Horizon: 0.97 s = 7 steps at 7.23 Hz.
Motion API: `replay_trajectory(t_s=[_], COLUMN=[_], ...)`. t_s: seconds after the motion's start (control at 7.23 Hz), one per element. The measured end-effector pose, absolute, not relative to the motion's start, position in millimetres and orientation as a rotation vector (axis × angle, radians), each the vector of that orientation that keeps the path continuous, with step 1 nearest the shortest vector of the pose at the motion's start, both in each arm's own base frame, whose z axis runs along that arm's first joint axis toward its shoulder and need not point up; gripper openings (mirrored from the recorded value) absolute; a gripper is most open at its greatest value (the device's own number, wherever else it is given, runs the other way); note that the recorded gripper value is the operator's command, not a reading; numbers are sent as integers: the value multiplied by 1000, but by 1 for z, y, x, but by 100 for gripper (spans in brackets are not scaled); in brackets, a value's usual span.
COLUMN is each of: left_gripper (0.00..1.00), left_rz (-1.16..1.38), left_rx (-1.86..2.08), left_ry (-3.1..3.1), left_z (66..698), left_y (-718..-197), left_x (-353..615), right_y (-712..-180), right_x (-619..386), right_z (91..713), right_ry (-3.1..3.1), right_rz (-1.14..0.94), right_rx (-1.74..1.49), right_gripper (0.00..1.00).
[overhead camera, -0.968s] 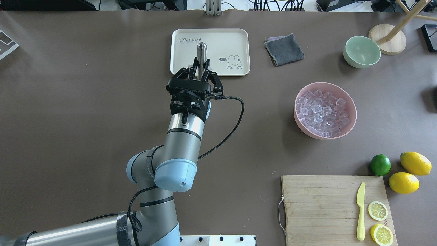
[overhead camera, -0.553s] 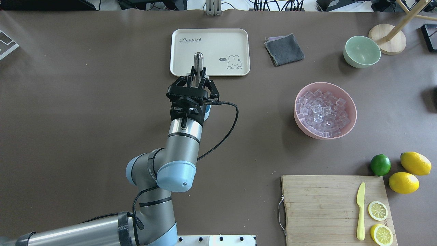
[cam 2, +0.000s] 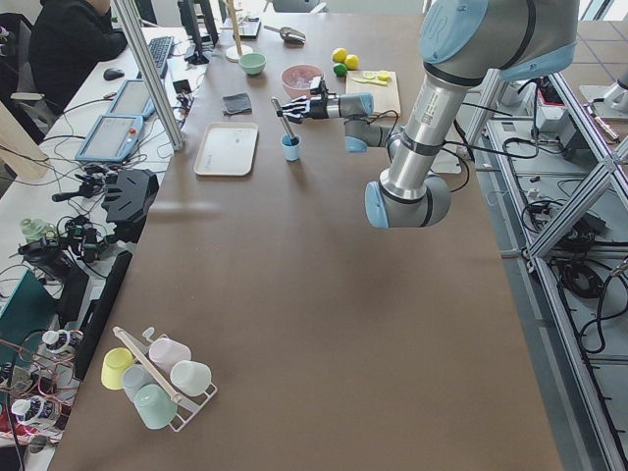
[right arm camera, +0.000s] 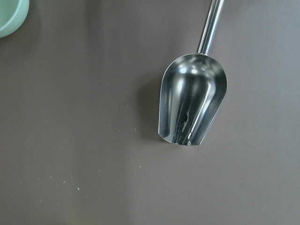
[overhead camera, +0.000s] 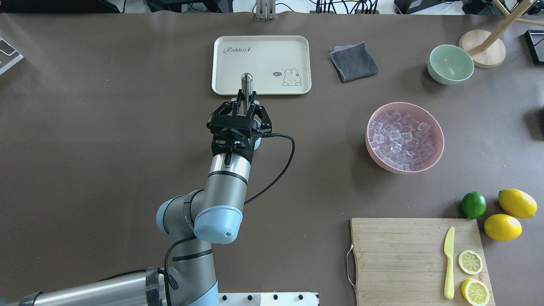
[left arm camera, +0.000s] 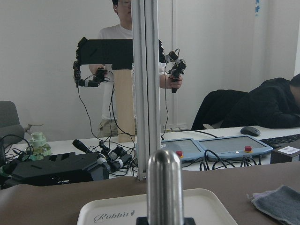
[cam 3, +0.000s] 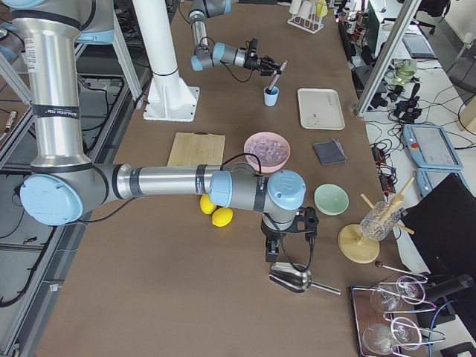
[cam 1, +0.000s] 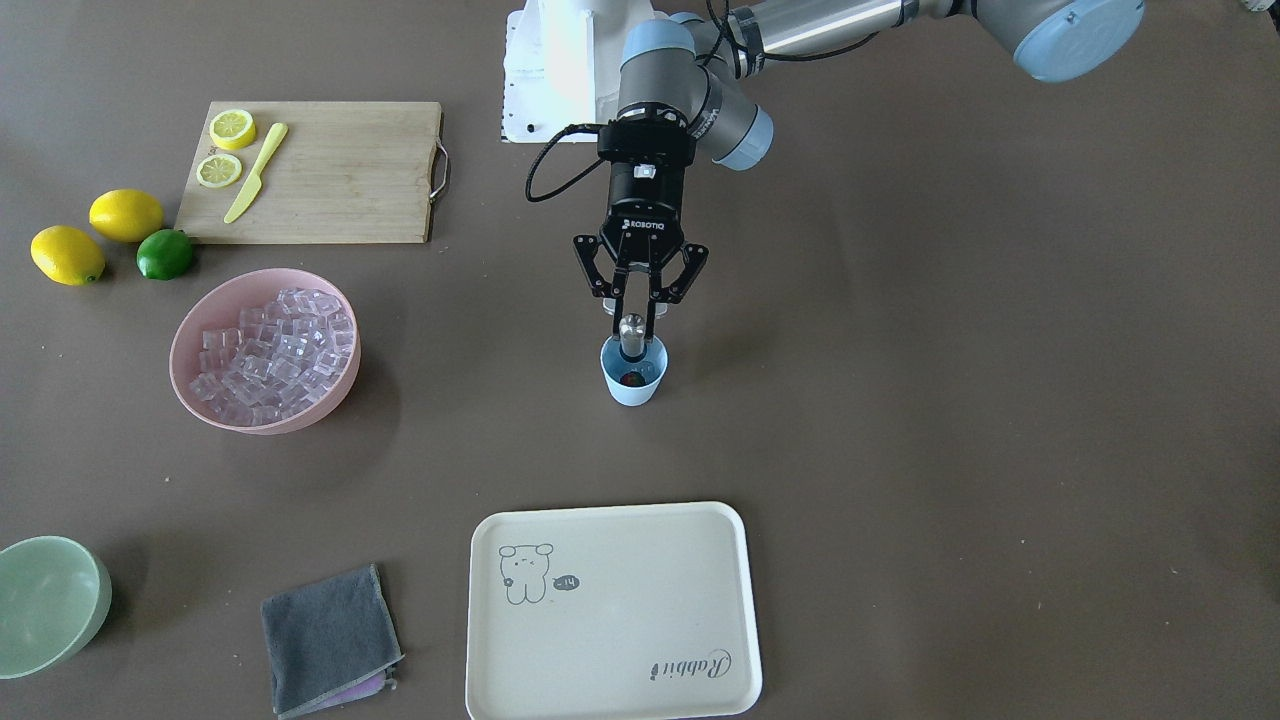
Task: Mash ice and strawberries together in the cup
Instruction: 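Lift the rod out of the cup and withdraw the left arm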
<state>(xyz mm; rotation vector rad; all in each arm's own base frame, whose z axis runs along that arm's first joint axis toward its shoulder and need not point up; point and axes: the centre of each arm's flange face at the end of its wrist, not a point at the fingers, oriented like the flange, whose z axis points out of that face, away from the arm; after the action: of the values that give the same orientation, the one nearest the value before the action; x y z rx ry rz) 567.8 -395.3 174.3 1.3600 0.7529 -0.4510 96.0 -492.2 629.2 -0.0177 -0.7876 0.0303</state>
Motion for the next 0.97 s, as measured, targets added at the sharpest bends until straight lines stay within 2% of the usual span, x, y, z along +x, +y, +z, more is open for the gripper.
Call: replay_trajectory(t_s=[0.55, 0.97], left_gripper=[23, 22], left_rz=[-401, -254], left_rx=[1331, 1016], left_ry=[970, 1125], left_z=[134, 173], left_y=[-457, -554], left_x=[463, 348], right_y=[-492, -491], right_x=[95, 95], right_z=[623, 622], right_ry=[-788, -788], right_rz=[28, 28], right_rx=[-10, -9], right_gripper=[100, 100])
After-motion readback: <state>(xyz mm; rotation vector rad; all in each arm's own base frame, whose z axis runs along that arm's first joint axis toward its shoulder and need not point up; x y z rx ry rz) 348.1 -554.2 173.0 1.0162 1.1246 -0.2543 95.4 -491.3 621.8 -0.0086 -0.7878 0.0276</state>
